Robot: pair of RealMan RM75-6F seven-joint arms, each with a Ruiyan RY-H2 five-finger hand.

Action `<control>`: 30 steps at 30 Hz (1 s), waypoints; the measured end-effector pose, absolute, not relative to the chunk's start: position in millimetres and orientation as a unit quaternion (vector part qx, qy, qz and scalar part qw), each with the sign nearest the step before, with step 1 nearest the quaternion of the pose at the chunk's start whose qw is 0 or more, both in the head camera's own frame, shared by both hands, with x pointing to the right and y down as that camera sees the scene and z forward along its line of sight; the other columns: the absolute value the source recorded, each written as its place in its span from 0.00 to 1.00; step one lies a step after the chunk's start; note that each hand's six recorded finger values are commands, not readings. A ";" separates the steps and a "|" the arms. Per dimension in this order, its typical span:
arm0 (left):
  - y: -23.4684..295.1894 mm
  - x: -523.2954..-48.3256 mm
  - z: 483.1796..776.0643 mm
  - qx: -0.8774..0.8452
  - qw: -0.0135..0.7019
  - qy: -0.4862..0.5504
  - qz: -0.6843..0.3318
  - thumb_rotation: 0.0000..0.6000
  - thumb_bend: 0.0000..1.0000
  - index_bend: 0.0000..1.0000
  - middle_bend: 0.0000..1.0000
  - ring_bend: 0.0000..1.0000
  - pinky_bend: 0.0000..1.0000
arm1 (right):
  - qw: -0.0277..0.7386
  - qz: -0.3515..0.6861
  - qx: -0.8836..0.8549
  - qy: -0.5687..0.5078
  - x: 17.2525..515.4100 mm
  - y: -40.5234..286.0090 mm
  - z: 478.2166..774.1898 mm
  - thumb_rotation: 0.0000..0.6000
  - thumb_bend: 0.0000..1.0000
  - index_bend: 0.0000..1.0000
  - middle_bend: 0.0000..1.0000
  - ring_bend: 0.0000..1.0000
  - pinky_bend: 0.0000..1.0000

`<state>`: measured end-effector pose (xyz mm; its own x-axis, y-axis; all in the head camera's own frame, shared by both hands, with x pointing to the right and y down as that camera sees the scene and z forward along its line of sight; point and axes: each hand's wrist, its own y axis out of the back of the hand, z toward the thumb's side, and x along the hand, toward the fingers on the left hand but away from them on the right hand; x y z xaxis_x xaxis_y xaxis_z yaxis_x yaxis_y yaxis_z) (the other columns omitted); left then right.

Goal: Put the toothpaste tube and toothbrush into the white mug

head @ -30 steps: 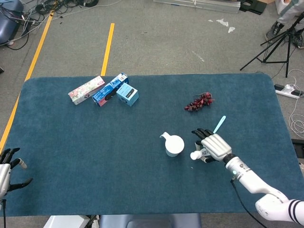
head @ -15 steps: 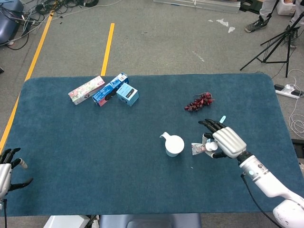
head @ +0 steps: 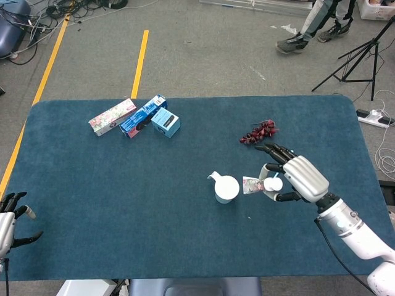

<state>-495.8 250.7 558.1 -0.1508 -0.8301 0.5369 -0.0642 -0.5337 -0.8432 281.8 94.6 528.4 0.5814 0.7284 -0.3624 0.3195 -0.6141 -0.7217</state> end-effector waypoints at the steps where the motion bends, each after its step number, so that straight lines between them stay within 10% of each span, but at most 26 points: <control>1: 250.6 -495.9 558.1 -0.582 0.293 0.384 -0.654 1.00 0.00 0.51 0.16 0.10 0.23 | 0.305 0.325 -0.837 -0.318 279.7 93.1 525.2 1.00 0.27 0.65 0.14 0.00 0.15; 30: 249.2 -501.5 557.2 -0.582 0.284 0.391 -0.654 1.00 0.00 0.51 0.17 0.10 0.24 | 0.283 0.338 -0.848 -0.296 228.1 79.4 578.5 1.00 0.27 0.65 0.14 0.00 0.15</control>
